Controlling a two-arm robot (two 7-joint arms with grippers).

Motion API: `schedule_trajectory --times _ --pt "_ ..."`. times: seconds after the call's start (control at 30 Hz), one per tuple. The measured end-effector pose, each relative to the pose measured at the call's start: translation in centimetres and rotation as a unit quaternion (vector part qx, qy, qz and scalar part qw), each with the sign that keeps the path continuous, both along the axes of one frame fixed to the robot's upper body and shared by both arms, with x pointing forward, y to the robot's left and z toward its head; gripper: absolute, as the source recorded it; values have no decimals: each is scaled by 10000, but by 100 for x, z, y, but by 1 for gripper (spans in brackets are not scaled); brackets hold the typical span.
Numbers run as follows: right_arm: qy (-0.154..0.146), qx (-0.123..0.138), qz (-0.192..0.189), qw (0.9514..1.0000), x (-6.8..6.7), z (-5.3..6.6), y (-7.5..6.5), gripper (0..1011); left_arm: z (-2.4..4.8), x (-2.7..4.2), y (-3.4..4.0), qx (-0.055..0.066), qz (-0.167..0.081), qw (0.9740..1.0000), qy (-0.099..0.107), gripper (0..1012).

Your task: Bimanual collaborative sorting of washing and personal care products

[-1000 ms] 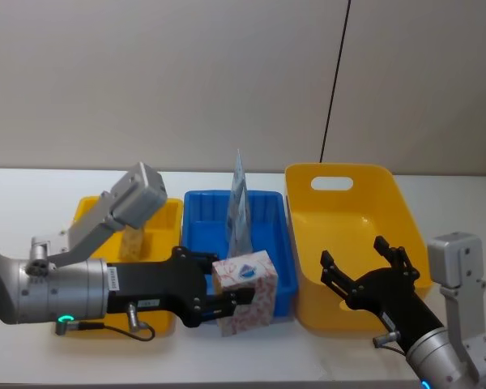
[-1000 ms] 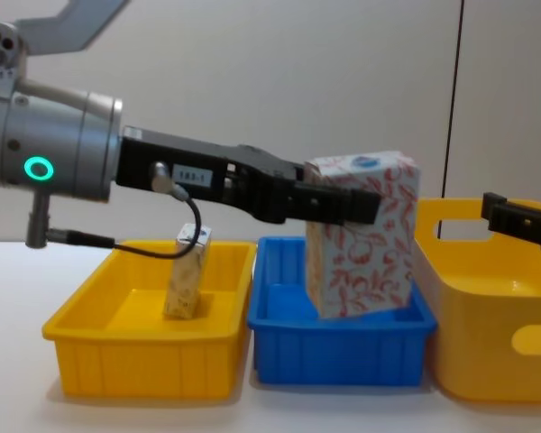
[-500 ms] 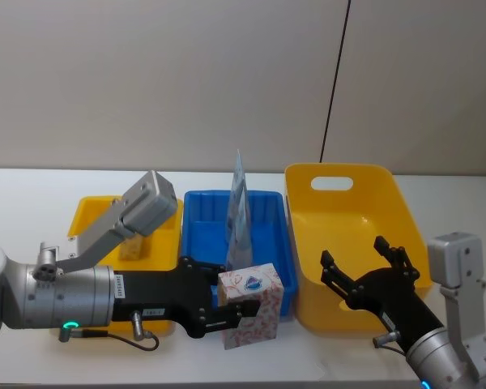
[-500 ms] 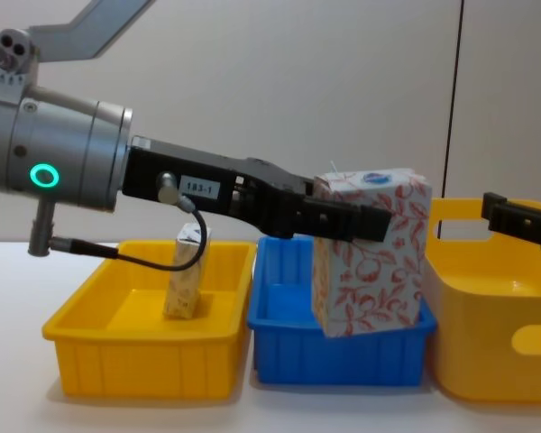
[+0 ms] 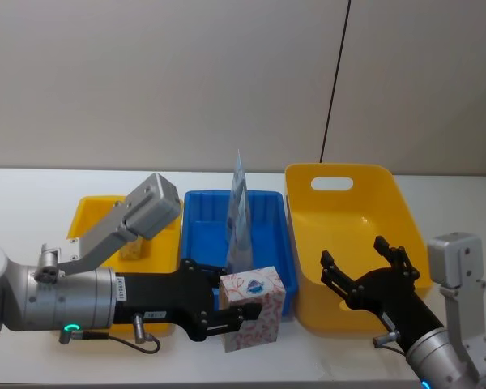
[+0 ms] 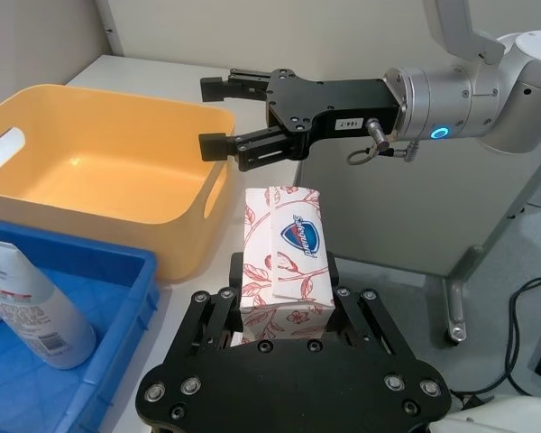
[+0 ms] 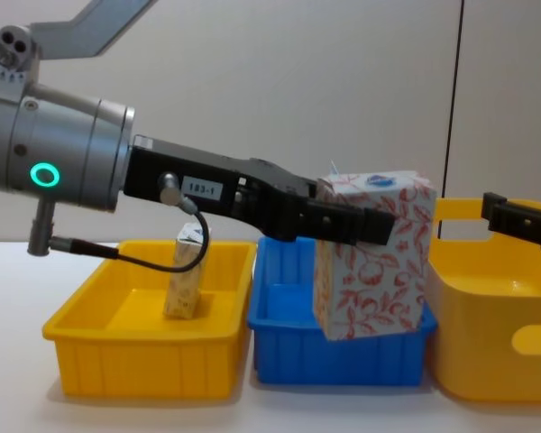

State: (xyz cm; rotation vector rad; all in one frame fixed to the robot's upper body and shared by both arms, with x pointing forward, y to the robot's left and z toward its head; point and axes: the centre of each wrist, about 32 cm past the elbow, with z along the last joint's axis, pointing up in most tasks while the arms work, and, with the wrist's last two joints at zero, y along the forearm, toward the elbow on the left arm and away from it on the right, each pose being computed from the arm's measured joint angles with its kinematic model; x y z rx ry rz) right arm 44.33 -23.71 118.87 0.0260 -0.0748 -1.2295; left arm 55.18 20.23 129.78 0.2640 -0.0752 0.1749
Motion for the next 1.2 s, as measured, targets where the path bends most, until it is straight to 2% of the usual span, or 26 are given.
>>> schedule_trajectory --times 0.27,0.53,0.7,0.97,1.2 --pt "-11 11 98 10000 7 6 -39 1000 8 -1 -13 14 -11 10000 -14 399" --pt "-60 42 438 9990 48 18 -167 1000 13 -2 -19 23 -18 10000 -24 399" --pt "-83 27 760 9971 104 31 -294 1000 15 -2 -21 26 -20 10000 -27 399" --pt "-71 -25 1297 9915 213 67 -514 1000 16 -2 -23 30 -19 10000 -30 399" --pt "1 -103 1885 9820 334 121 -757 1000 18 -2 -24 31 -21 10000 -34 399"
